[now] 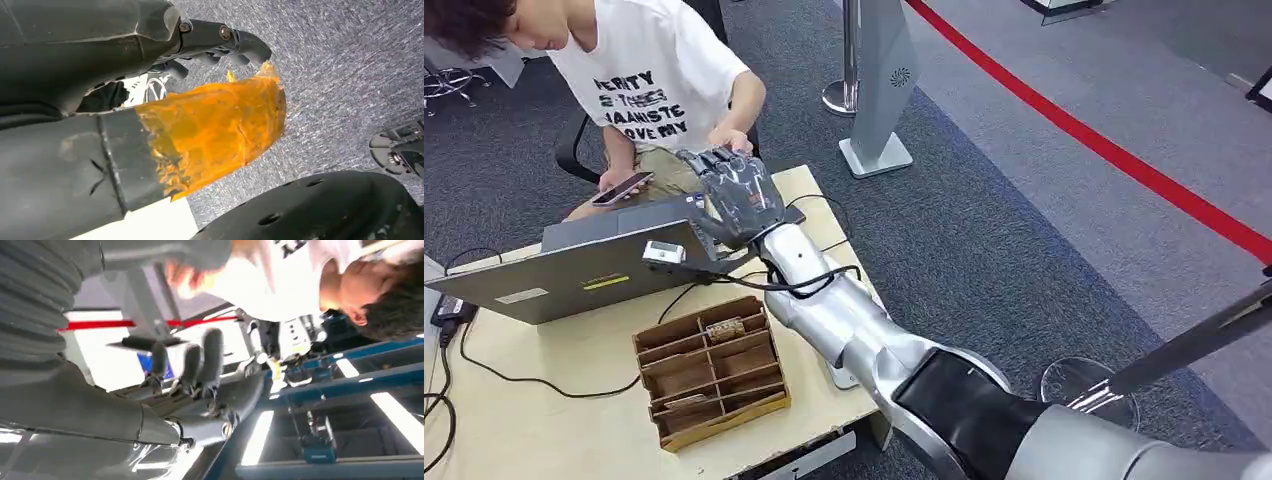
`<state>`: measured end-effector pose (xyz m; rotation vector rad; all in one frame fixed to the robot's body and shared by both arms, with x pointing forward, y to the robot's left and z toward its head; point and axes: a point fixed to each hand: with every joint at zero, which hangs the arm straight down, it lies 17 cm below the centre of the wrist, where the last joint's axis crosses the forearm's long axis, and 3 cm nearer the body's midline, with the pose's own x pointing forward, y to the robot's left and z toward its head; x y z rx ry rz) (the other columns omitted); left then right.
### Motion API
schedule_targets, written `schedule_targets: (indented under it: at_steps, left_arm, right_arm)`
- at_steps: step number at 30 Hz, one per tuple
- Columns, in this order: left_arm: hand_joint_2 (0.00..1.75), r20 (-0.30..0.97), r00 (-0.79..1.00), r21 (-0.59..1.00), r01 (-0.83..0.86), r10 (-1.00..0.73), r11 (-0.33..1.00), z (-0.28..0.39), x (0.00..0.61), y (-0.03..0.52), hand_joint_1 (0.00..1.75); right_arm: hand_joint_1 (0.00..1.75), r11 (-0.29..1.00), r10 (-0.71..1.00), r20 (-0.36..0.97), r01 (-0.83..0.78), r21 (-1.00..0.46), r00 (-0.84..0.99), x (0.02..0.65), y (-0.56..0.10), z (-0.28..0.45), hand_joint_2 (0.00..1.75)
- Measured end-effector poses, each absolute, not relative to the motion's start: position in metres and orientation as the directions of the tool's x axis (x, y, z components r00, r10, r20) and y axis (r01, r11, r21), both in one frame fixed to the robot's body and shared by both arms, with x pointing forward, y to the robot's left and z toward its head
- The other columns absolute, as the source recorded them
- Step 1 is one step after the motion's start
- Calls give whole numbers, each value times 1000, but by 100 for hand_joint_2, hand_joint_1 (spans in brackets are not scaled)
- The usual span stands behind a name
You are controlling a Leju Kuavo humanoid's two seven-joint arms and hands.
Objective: Pass the card to the sensor for recognition and then transmit it.
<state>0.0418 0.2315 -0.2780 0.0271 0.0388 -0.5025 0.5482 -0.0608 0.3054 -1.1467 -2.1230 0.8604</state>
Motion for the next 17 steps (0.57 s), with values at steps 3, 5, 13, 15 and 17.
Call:
schedule_targets:
  at_steps: [3,5,13,15,17]
  left_arm:
    - [0,-48,876,17,482,-481,876,-278,41,232,0]
    - [0,-50,876,17,481,-480,876,-278,41,232,0]
    - [0,-66,889,14,454,-452,891,-278,36,230,0]
    - [0,-66,891,13,450,-449,893,-278,36,229,0]
    - [0,-69,894,14,445,-443,896,-278,36,228,0]
  right_arm:
    - [0,490,830,232,466,-736,-507,538,-57,298,0]
    - [0,545,797,276,444,-712,-536,527,-54,294,0]
    - [0,823,564,570,350,-447,-597,468,-65,295,0]
    - [0,839,540,577,341,-424,-612,458,-63,298,0]
    - [0,894,447,645,278,-352,-620,452,-65,296,0]
